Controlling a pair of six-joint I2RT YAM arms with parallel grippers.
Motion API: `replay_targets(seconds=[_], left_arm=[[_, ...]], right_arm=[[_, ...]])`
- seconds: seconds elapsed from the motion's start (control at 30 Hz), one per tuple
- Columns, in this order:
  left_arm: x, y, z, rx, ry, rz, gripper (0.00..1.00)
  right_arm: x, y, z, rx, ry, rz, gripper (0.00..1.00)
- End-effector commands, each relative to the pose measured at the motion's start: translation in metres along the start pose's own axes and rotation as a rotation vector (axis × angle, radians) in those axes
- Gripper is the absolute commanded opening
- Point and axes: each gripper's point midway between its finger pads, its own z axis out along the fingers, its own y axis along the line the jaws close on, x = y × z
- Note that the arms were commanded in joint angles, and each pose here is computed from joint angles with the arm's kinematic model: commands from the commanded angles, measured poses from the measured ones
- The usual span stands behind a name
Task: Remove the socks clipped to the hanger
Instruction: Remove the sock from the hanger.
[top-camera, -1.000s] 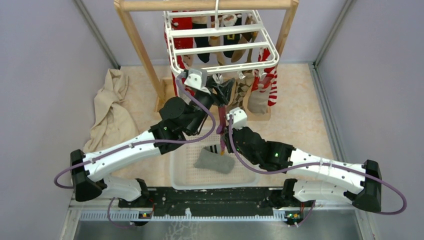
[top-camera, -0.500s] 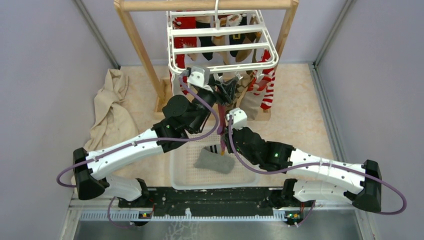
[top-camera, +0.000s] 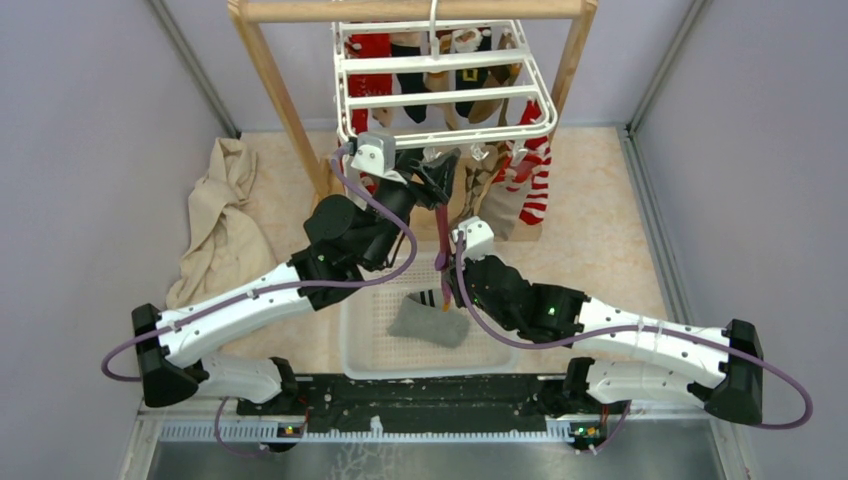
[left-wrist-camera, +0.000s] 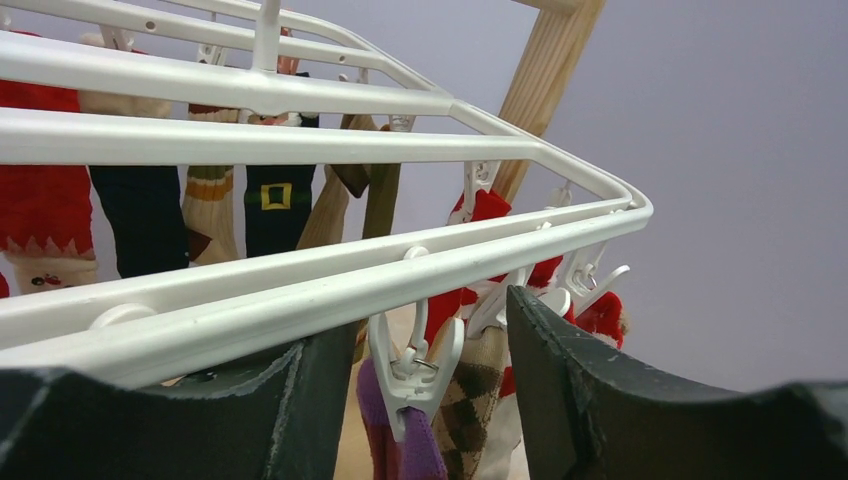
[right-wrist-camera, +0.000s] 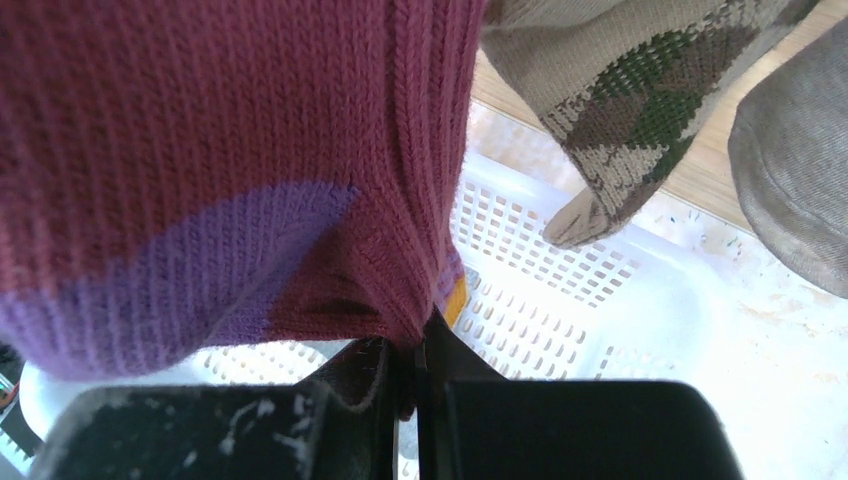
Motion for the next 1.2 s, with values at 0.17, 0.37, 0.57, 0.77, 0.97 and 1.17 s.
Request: replay_targets(seconds=[0.17, 0.37, 0.57, 0.77, 0.97, 1.17], left_arm=[[-0.014, 0.003, 0.004, -0.004, -0.038, -0.02, 0.54], [-0.011, 0.001, 0.009, 0.004, -0.032, -0.025, 0.44], [-0.009, -0.001, 0.013, 0.005, -0.018, -0.025, 0.31], [-0.011, 0.0, 0.013, 0.003, -0.01, -0.026, 0.05], [-0.014, 0.001, 0.012, -0.002, -0.004, -0.024, 0.04], [-0.013, 0.0, 0.009, 0.004, 0.009, -0.037, 0.04]], right_arm=[[-0.002, 0.008, 0.0, -0.027, -0.014, 0.019, 0.0], [-0.002, 0.006, -0.001, -0.022, -0.014, 0.018, 0.0], [-0.003, 0.006, -0.003, -0.022, -0.018, 0.02, 0.0], [-0.003, 0.005, -0.003, -0.023, -0.018, 0.019, 0.0], [0.003, 0.006, -0.003, -0.032, -0.008, 0.023, 0.0], [0.028, 0.014, -0.003, -0.1, 0.056, 0.012, 0.0]])
